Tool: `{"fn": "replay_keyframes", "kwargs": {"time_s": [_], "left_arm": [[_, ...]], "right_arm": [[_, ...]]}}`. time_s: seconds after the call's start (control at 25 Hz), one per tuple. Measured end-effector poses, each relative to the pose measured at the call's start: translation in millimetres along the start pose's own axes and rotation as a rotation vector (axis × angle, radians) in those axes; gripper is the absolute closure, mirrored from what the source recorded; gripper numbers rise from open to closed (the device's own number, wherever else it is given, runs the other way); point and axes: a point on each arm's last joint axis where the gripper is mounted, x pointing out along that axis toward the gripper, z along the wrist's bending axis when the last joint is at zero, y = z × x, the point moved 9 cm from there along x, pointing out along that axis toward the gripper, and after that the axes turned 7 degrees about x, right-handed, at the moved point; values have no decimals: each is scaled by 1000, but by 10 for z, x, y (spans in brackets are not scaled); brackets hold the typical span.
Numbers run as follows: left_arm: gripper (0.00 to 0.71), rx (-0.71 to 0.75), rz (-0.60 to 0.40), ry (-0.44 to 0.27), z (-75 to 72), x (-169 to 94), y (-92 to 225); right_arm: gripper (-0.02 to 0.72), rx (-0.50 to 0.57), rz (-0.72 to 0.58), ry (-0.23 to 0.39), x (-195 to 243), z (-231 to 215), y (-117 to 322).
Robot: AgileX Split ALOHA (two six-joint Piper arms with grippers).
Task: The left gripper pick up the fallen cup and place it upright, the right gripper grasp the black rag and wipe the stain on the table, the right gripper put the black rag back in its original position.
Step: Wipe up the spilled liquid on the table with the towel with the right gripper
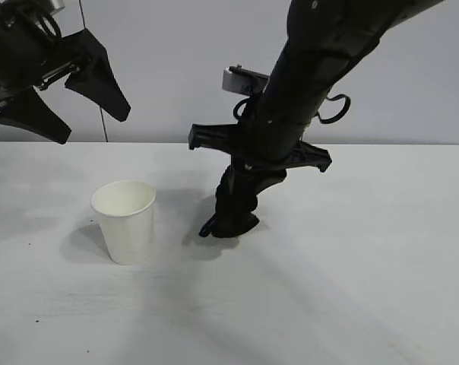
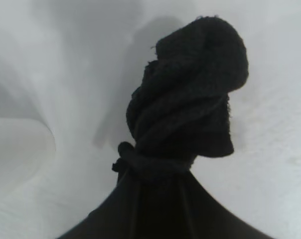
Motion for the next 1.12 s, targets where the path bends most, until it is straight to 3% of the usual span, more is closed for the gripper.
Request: {"fn": "replay_keyframes", "kwargs": {"time_s": [0.24, 0.76, 1.12], "left_arm": [[17, 0, 5, 4, -7, 0, 9], [17, 0, 9, 7, -13, 0, 16], [17, 0, 9, 7, -13, 0, 16]], "right_arm": [[611, -12, 20, 31, 290, -127, 78], [611, 179, -99, 78, 178, -821, -389], [611, 43, -84, -1, 192, -13, -306]]}}
